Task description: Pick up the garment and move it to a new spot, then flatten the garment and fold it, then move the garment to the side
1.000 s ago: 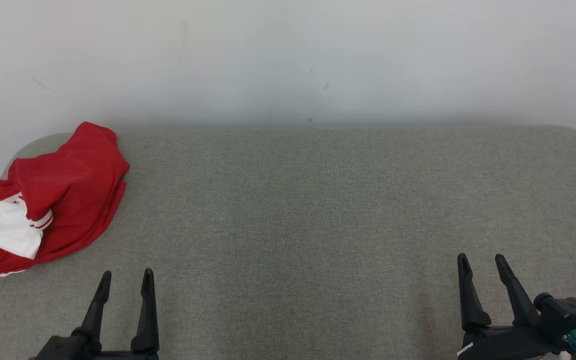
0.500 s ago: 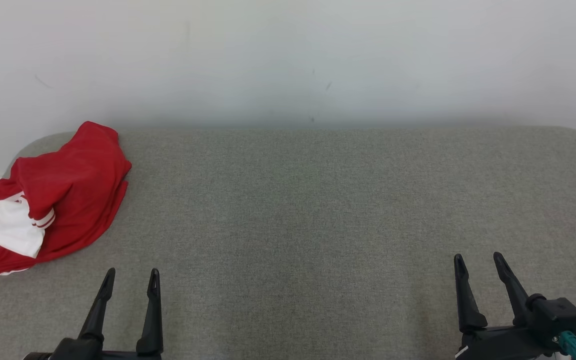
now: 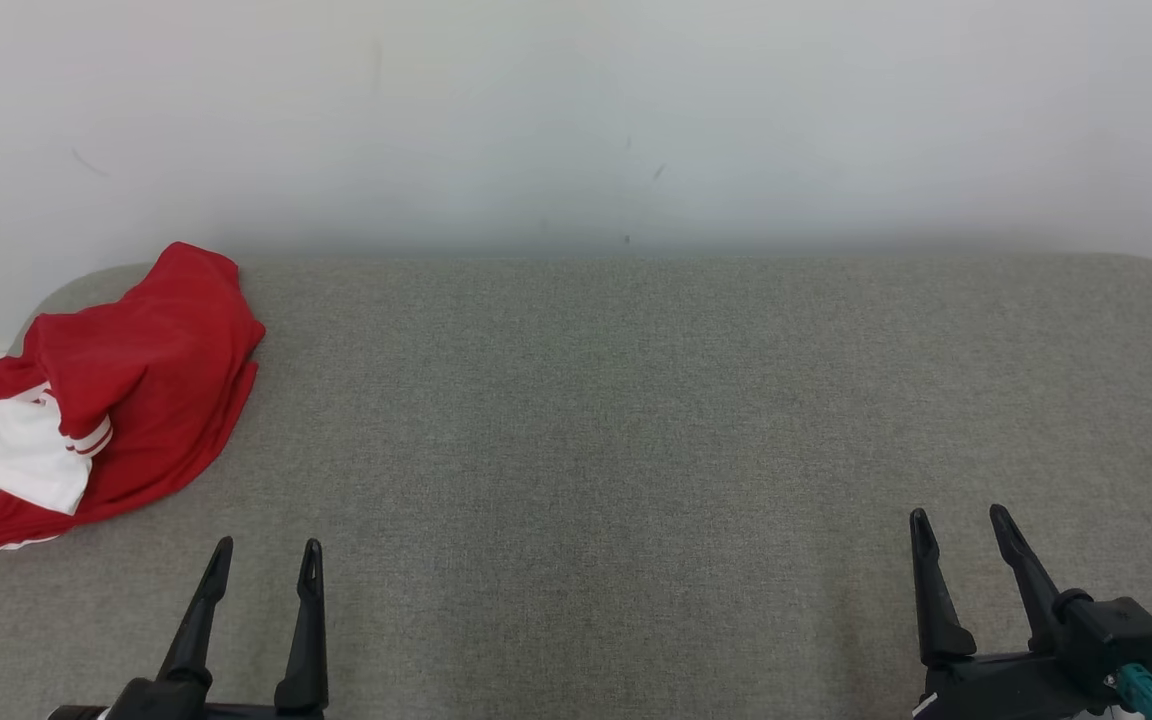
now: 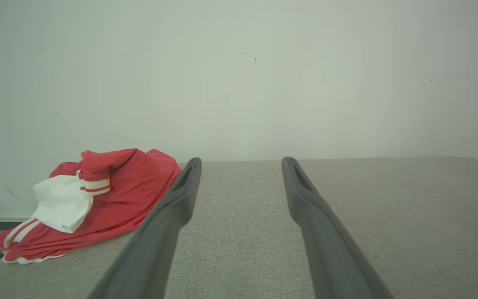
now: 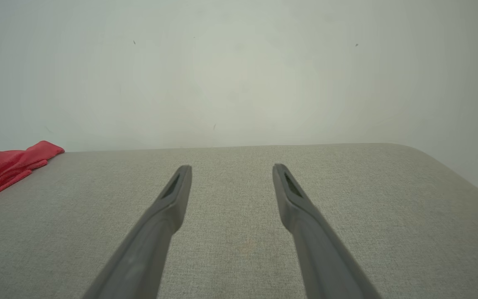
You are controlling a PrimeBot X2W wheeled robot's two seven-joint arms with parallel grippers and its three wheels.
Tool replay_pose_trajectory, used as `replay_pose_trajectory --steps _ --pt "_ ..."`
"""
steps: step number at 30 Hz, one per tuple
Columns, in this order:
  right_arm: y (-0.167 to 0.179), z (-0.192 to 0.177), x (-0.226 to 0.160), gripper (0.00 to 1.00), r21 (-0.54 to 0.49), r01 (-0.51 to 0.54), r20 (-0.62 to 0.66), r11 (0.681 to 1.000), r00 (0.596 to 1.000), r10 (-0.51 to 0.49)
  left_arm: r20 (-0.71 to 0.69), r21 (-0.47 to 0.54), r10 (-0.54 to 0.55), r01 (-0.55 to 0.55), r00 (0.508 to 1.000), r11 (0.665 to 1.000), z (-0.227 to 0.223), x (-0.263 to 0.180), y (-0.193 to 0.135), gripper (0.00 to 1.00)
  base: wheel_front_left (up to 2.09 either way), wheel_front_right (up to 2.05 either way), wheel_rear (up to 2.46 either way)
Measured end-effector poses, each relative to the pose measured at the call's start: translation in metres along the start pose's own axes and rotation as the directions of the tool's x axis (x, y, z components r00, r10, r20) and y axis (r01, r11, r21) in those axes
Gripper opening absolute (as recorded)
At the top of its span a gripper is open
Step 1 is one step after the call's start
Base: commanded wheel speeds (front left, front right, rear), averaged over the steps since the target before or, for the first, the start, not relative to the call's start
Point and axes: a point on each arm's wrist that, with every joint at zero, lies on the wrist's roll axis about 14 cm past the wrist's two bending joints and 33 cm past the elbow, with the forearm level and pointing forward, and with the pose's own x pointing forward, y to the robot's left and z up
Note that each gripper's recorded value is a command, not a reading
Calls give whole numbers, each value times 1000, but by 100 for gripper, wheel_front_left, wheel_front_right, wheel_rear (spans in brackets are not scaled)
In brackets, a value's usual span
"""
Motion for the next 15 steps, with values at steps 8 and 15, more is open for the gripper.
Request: replay_pose_trajectory --steps 8,15 --pt "0 1 0 100 0 0 4 1000 1000 0 2 1 10 -10 1000 1000 1 -1 3 100 0 0 0" --pt "1 1 0 100 4 -4 4 1000 1000 4 1 4 17 -17 1000 1000 1 -2 5 100 0 0 0"
